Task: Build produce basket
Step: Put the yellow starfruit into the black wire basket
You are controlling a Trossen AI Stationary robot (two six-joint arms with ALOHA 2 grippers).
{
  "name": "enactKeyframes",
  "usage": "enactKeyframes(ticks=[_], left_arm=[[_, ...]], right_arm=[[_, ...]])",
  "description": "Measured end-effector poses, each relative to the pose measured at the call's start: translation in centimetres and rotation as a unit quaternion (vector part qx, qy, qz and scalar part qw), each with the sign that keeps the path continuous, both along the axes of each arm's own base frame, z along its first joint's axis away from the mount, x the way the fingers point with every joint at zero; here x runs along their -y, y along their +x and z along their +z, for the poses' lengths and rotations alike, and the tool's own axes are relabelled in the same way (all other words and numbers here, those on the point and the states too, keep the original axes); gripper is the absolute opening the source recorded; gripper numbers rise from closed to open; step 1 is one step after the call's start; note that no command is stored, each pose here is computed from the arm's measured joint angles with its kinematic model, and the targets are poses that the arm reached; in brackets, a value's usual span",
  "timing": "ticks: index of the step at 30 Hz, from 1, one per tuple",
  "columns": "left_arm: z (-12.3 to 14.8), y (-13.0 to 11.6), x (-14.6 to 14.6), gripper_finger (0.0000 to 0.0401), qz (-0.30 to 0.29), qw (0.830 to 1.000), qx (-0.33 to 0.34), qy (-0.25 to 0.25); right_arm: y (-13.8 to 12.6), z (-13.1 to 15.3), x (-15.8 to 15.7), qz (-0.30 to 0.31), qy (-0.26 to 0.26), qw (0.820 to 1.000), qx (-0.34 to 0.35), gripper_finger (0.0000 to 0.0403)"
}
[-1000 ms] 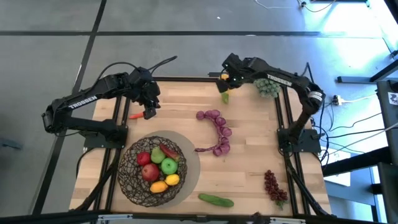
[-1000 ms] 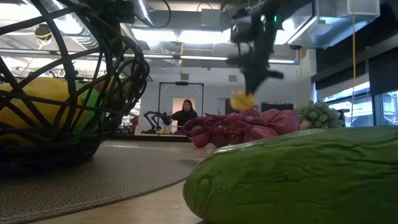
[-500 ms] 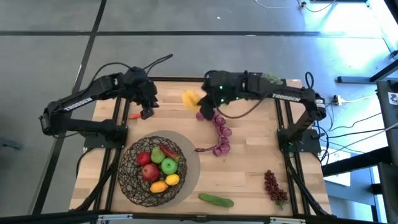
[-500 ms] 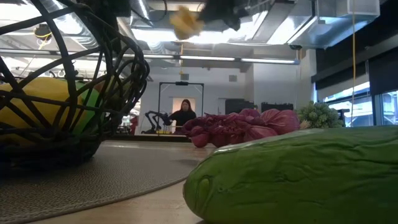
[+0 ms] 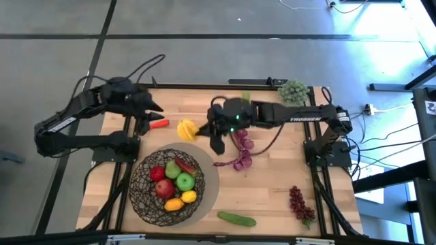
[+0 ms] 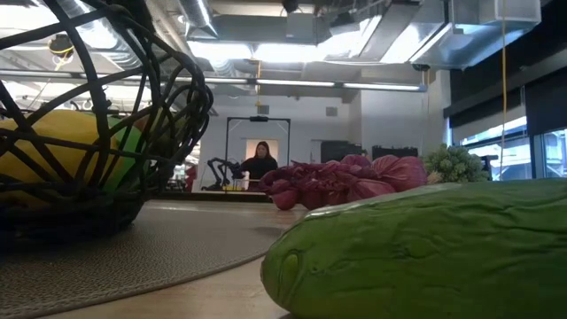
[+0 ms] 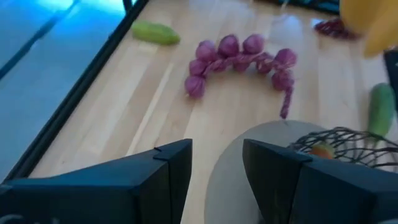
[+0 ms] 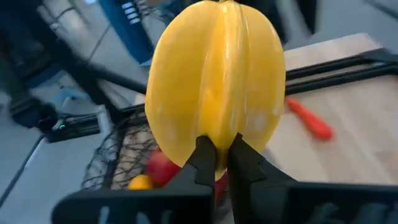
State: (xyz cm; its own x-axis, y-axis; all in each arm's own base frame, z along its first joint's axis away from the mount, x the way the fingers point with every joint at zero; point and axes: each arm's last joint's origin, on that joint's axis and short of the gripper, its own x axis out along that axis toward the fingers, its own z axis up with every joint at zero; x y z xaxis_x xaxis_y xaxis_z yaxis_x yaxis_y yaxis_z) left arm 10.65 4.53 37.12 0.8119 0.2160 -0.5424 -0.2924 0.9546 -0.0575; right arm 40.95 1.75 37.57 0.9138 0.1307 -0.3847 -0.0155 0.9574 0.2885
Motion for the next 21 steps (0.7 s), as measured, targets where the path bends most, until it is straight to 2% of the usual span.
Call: enactKeyframes(ticks=[5,10,13,17,21], left_arm=[[0.8,-2.1,1.4,0.0132,-0.005,0.999,0.049,-0.009],[1.3,-3.7,2.3,0.0132,-0.012,0.996,0.09,-0.013],[2.0,-4.2,2.8,0.0132,-0.055,0.989,0.134,-0.013],[3.0,-4.3,3.3,0.0132,-0.128,0.972,0.195,-0.018],[3.2,-4.2,3.5,0.0132,-0.148,0.967,0.206,-0.03]], right_arm=[[2.1,-1.2,-1.8,0.004,0.005,0.999,0.046,0.0004],[2.8,-1.5,-2.4,0.009,-0.003,0.997,0.07,0.0004],[2.9,-1.6,-2.7,0.02,-0.016,0.997,0.07,0.0004],[2.9,-1.3,-2.7,0.04,-0.018,0.995,0.085,0.0004],[3.0,-0.9,-2.9,0.067,-0.023,0.992,0.109,0.0005]])
